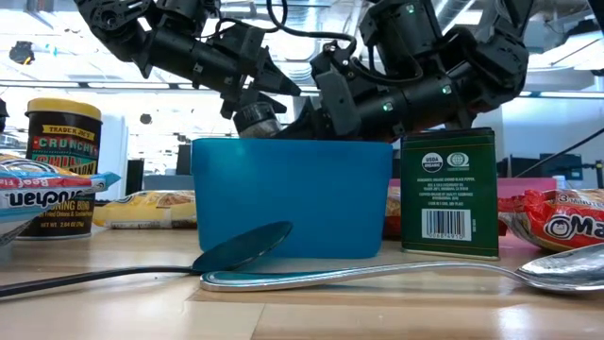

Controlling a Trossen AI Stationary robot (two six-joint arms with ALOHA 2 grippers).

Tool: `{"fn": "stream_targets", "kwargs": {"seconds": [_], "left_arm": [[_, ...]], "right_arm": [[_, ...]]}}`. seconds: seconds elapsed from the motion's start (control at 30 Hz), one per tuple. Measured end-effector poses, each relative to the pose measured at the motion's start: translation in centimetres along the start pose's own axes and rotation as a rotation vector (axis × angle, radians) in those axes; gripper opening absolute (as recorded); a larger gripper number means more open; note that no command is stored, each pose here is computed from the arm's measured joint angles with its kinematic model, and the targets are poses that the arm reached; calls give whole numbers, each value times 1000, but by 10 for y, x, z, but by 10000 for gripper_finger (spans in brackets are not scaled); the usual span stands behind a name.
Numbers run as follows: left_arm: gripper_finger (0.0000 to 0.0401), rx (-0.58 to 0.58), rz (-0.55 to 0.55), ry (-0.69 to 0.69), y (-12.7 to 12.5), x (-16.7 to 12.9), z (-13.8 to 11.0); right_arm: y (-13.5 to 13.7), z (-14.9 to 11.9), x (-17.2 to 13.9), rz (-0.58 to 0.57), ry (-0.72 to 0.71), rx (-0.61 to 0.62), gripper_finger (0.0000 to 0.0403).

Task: Pick & Place Food Item
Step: Put the green seasoning bottle into the blue bin

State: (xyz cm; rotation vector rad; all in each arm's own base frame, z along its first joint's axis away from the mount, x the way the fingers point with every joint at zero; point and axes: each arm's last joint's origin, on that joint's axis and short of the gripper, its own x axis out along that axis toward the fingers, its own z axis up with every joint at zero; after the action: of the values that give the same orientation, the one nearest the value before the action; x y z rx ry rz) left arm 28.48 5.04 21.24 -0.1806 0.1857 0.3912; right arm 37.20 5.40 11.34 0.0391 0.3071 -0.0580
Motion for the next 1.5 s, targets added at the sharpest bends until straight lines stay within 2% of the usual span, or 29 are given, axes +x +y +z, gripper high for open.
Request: {"fn": "stream_targets", "kwargs": {"seconds": [0.2,0.57,1.5], "left_arm": [[292,0,0,0,0,0,0],[292,0,-8,2,0,0,0],[292,0,-9,1,0,0,0]], "right_arm": [[-1,0,0,35,6,2,162],[-3,0,1,38,7,13,225],[-3,-1,1,36,26,9,224]]}}
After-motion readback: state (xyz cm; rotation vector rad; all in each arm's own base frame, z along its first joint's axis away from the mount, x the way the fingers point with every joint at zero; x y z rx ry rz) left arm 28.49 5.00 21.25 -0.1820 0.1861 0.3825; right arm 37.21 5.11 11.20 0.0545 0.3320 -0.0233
